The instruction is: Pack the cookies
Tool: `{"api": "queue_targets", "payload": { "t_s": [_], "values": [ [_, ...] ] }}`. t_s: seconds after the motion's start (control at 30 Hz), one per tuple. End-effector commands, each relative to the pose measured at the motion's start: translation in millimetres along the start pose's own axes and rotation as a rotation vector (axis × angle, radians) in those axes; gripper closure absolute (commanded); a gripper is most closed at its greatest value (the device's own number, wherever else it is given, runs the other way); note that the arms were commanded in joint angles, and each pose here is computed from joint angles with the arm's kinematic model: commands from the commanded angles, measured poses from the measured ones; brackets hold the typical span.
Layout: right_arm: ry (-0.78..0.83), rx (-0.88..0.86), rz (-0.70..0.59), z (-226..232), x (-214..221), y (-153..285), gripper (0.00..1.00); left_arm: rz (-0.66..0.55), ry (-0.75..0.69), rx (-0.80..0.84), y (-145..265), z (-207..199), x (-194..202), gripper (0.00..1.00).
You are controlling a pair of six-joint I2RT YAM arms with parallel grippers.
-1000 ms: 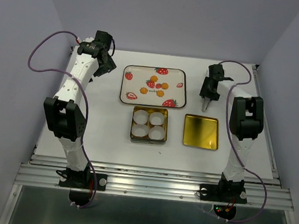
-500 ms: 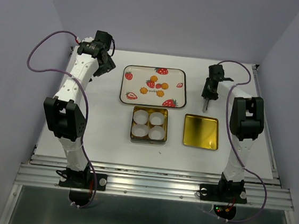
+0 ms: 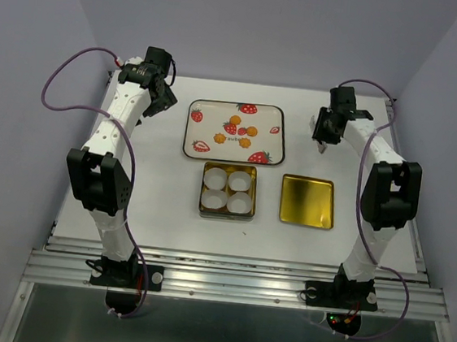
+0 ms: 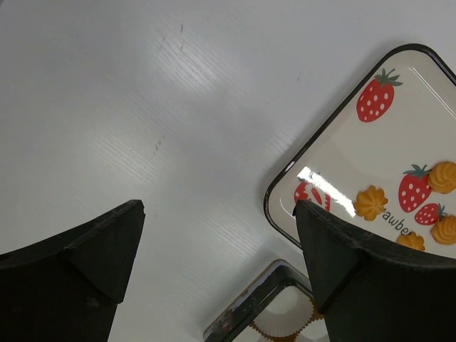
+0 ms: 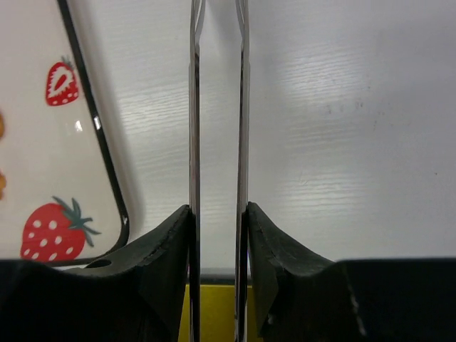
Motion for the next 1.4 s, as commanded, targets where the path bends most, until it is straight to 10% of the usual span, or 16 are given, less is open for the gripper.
{"api": "queue_targets", "payload": {
  "t_s": [0.0, 0.87, 1.37],
  "values": [
    [-0.004, -0.135, -0.009, 18, -14, 41, 0.59, -0.020, 0.015, 0.008, 11, 0, -6, 0.01],
    [0.142, -0.410, 0.045, 153, -17, 149, 0.60, 0.099, 0.033, -0.055, 12, 15, 22, 0.02],
    [0.145, -0.290, 0.048, 176, -12, 129, 0.57, 0.098, 0.021, -0.013, 23, 11, 18, 0.01]
  ]
}}
Point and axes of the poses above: each gripper's point midway between its finger pads, its own y axis back along the fingers, its own z axis along the line the jaws close on, x = y × z, the point moved 1 cm from there along y, back along the fingers, and after that the axes turned 4 degrees about y, right-handed, at the moved point
